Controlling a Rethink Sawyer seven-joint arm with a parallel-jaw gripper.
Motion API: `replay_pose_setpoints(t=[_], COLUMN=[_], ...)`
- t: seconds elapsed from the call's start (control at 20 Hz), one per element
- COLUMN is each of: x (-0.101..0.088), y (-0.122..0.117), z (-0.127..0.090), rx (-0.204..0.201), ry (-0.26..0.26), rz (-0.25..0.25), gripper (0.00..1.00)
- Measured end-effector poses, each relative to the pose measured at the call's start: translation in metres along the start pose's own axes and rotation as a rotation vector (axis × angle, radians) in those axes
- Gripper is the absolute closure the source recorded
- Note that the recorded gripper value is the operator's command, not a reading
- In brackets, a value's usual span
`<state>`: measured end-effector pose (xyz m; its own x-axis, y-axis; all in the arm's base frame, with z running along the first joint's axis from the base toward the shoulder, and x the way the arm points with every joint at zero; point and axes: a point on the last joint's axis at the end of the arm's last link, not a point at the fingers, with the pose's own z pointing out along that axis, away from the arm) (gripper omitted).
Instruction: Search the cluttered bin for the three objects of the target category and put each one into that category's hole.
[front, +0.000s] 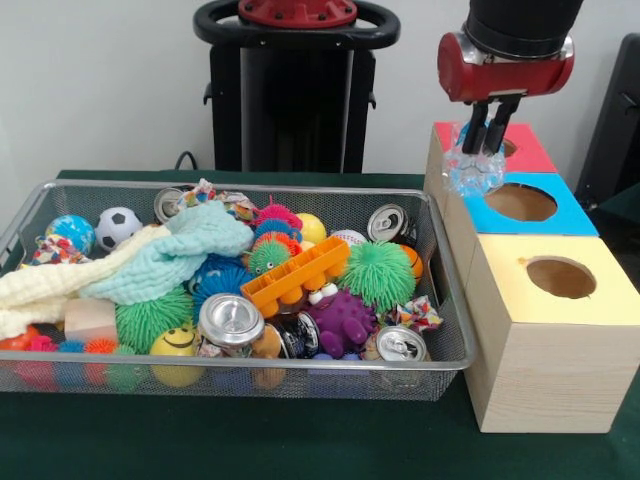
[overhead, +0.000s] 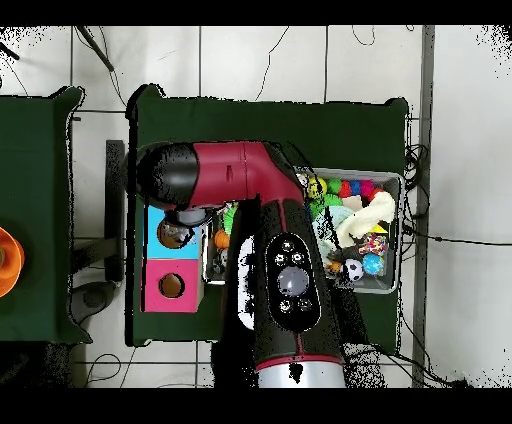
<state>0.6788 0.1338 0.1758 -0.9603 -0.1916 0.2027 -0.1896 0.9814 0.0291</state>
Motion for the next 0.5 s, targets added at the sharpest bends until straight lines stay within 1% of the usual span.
replay_pose_setpoints(t=[0.15, 0.5], x=[0.0008, 0.0023], y=[0.0011, -0.0068], z=[-0.0004, -0.0023], rx=[0.001, -0.004], ry=[0.001, 0.004], rz=[0.01, 0.038], gripper=[1.0, 1.0])
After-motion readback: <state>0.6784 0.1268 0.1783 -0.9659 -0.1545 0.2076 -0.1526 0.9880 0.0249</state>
